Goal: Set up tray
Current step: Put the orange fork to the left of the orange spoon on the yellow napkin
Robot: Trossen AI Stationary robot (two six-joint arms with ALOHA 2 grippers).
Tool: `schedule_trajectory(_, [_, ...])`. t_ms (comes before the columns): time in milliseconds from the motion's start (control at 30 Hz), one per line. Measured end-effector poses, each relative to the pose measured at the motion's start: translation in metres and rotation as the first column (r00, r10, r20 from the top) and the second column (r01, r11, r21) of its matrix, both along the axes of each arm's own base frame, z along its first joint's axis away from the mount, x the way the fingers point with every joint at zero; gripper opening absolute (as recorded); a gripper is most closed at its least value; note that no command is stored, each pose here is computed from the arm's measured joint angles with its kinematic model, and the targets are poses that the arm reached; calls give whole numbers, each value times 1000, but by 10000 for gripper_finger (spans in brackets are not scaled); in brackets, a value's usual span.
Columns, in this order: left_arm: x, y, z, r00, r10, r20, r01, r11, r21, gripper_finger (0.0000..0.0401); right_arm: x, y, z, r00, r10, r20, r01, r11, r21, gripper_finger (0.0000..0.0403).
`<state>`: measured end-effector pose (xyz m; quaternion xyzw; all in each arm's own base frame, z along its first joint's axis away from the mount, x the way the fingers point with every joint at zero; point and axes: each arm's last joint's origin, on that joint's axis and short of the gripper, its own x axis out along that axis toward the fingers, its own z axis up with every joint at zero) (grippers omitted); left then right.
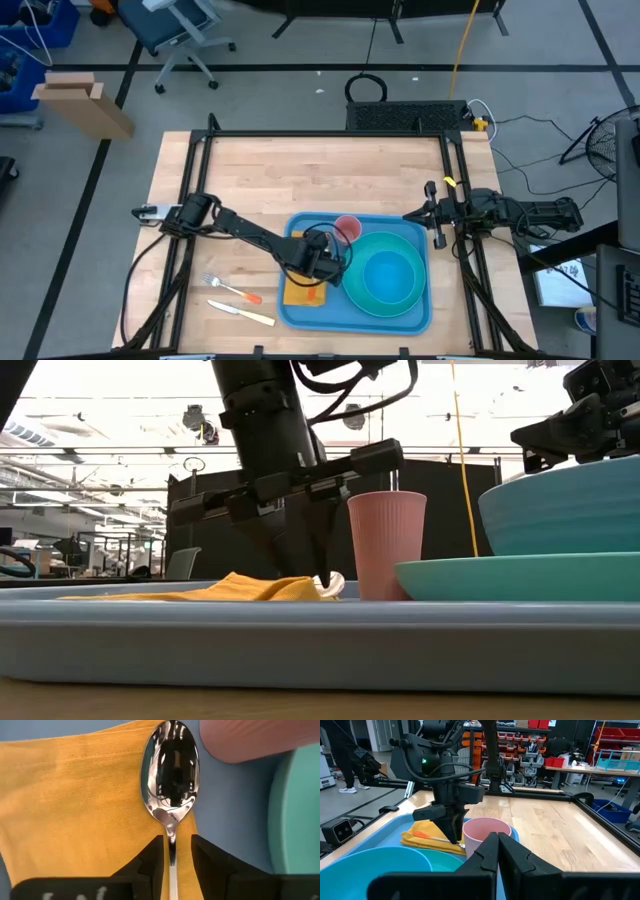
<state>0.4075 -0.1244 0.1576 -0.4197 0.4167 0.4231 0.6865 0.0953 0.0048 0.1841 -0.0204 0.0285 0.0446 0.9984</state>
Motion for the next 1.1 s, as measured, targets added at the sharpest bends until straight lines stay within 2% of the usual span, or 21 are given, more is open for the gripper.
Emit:
schedule_trajectory(133, [-4,0,7,995,-94,-37,95,995,32,102,0,0,0,1000,0,0,0,1000,0,0])
schedule_trajectory(233, [-16,-2,27,975,-208,-85,213,975,61,103,0,0,0,1000,0,0,0,1000,-1,0])
schedule_trajectory(300, [-31,-6,43,961,-235,-145,246,967,64,103,0,0,0,1000,0,0,0,1000,0,0])
schedule_trajectory(467, [-82,-27,80,937,-212,-279,246,965,91,103,0,0,0,1000,0,-1,1,1000,2,0])
schedule_trajectory(600, [-117,-54,90,952,-71,-297,120,982,148,104,0,0,0,1000,-2,-3,2,1000,30,0])
schedule_trajectory(733, [-139,-78,78,961,23,-274,12,992,127,104,0,0,0,1000,-3,-5,4,999,54,0])
schedule_trajectory(833, [-146,-91,59,970,33,-240,-16,997,71,104,0,0,0,1000,-4,-7,4,998,68,0])
schedule_trajectory(1000, [-150,-104,25,987,-39,-153,34,999,-40,104,0,0,0,1000,-5,-9,5,996,86,0])
schedule_trajectory(1100, [-152,-103,10,992,-92,-83,94,995,24,104,0,0,0,1000,-5,-9,5,996,85,0])
